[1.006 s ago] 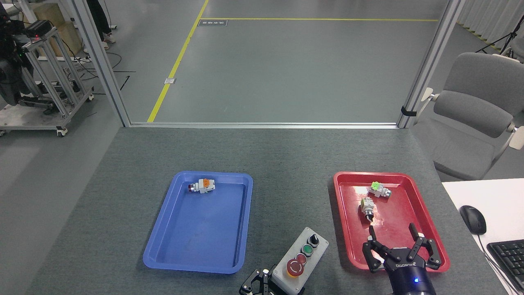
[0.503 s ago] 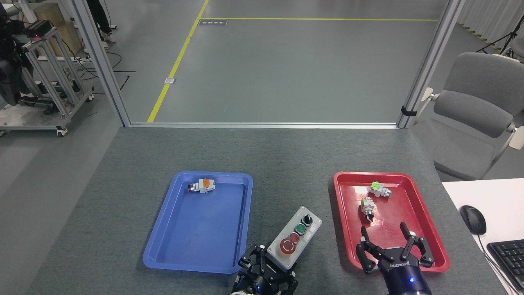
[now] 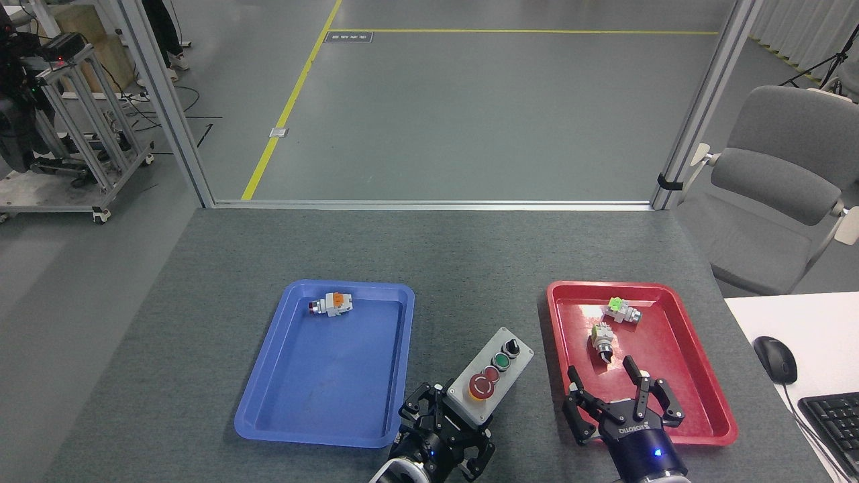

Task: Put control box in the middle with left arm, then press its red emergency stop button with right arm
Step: 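Withdraw the left gripper and move the right gripper toward the box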

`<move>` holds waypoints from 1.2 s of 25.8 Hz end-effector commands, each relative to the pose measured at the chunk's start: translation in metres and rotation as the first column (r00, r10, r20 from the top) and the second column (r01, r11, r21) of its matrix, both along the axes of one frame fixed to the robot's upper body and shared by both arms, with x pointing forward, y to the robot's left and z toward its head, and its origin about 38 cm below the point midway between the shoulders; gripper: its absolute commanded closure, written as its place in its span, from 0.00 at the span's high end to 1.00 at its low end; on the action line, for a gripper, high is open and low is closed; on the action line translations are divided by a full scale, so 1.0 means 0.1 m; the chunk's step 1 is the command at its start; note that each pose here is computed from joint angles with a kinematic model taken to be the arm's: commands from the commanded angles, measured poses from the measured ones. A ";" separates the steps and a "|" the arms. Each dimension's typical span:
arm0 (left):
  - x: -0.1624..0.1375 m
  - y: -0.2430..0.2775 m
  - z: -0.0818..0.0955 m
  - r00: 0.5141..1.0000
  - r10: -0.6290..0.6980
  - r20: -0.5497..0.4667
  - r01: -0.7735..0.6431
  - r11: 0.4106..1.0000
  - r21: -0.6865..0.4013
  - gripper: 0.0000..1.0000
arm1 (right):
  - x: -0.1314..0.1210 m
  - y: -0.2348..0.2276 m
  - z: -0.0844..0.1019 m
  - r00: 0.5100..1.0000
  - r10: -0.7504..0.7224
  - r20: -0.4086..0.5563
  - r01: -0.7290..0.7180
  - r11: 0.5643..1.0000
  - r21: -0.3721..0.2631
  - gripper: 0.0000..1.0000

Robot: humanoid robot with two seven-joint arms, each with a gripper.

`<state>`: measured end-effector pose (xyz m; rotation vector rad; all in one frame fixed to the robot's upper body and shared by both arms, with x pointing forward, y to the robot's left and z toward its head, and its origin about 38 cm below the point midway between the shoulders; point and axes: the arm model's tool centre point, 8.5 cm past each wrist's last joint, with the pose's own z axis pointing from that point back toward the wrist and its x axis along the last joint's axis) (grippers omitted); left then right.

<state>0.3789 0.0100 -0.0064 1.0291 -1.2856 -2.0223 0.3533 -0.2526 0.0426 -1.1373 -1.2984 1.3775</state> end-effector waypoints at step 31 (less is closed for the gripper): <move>0.15 2.13 0.96 0.925 0.378 -0.032 -0.327 0.753 -0.571 0.99 | 0.03 0.77 -0.03 0.948 0.319 -0.020 -0.318 0.947 0.040 0.00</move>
